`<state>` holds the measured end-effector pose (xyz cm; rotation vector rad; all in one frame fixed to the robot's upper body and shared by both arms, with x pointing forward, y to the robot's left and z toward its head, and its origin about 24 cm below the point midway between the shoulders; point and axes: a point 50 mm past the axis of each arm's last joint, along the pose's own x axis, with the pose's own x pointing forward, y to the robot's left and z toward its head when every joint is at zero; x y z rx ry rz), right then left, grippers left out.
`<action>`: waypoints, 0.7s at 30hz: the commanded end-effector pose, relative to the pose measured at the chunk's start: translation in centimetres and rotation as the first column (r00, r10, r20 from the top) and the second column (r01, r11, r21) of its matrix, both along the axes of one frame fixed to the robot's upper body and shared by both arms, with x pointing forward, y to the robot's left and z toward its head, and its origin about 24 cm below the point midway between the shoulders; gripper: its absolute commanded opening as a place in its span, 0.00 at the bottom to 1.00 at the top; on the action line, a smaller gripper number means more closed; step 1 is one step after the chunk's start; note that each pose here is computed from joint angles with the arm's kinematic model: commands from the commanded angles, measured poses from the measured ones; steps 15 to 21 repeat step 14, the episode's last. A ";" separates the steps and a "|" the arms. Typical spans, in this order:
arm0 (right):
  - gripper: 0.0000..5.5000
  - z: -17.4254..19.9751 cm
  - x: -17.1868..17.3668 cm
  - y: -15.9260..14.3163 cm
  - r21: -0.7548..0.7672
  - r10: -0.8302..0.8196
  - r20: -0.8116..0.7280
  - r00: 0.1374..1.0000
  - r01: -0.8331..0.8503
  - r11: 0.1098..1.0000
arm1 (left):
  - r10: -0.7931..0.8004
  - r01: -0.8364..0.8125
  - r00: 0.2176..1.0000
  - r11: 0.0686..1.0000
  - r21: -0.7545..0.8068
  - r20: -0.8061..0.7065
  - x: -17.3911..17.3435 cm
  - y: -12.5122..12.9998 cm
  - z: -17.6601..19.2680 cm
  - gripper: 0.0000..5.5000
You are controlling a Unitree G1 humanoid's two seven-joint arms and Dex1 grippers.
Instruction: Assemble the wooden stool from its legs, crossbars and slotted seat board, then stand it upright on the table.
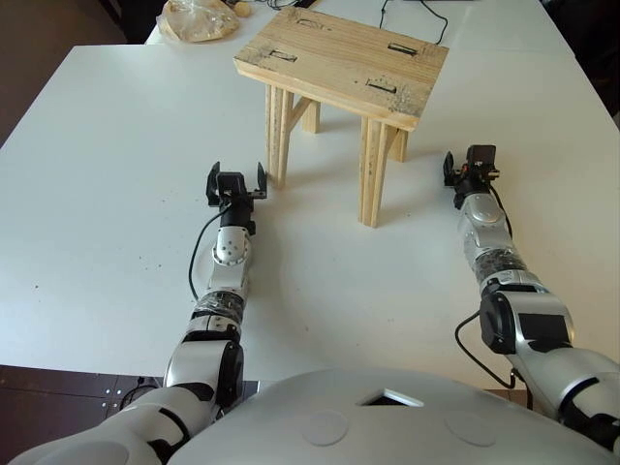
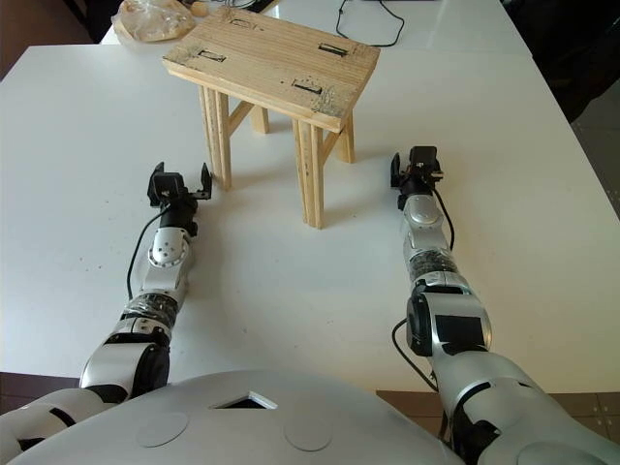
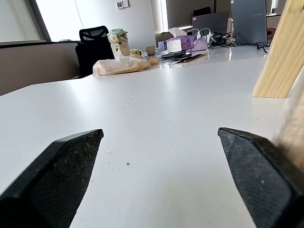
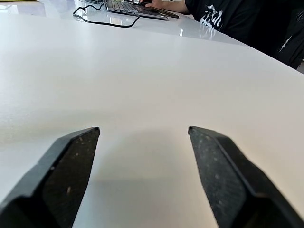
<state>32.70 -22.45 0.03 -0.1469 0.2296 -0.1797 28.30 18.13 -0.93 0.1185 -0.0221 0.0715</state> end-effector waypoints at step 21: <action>0.62 -1.4 -1.1 0.3 0.000 -0.011 -0.040 0.999 0.011 1.000 | -0.066 0.068 0.987 0.998 0.004 -0.144 -1.9 -1.1 -3.2 0.82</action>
